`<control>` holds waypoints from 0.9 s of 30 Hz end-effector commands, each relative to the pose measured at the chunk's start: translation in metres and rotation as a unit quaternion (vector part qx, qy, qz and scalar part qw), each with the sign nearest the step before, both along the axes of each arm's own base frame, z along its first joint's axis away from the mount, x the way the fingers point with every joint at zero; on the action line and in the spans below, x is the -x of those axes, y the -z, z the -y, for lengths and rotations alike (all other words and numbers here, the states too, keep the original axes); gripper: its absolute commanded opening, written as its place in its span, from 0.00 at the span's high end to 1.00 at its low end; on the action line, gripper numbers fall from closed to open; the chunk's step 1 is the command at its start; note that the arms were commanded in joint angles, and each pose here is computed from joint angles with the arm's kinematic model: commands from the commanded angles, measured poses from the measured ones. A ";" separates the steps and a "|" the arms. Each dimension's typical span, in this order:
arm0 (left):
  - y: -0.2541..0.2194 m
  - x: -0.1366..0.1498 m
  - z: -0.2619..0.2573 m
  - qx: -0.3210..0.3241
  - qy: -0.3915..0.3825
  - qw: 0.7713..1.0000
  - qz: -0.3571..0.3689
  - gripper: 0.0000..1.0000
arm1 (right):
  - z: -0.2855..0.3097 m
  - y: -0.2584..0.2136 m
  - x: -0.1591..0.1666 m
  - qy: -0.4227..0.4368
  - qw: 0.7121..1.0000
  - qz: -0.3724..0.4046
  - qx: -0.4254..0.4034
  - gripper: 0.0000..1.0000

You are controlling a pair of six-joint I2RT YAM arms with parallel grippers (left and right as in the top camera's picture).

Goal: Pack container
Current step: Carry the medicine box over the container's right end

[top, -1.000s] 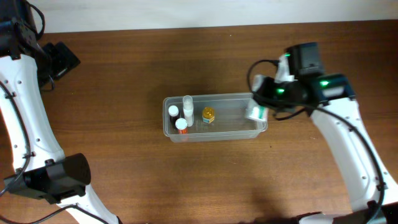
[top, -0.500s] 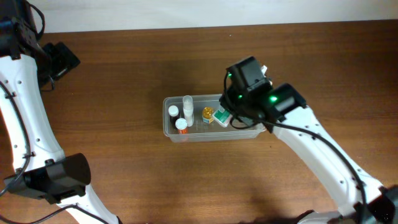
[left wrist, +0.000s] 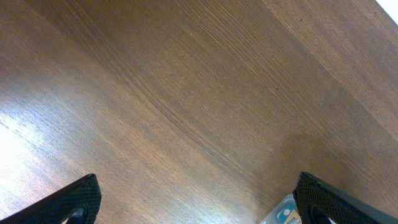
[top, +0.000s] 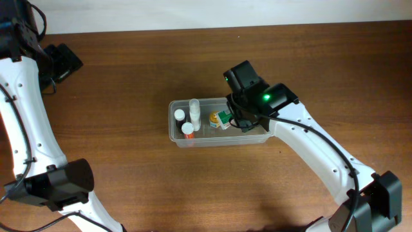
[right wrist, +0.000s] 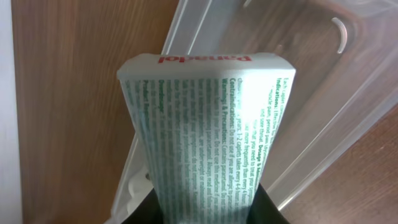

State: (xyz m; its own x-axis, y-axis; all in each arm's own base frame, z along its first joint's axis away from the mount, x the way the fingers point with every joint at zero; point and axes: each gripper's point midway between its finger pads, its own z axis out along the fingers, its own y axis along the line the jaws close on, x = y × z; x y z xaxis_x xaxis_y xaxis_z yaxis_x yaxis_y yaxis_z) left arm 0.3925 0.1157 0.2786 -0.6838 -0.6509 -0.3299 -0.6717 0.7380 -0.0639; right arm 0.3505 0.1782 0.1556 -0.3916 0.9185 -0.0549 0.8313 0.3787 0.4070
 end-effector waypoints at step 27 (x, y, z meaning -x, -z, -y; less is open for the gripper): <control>-0.006 0.001 0.000 -0.003 0.007 1.000 0.008 0.00 | 0.028 0.053 0.008 0.088 0.992 -0.055 0.076 0.77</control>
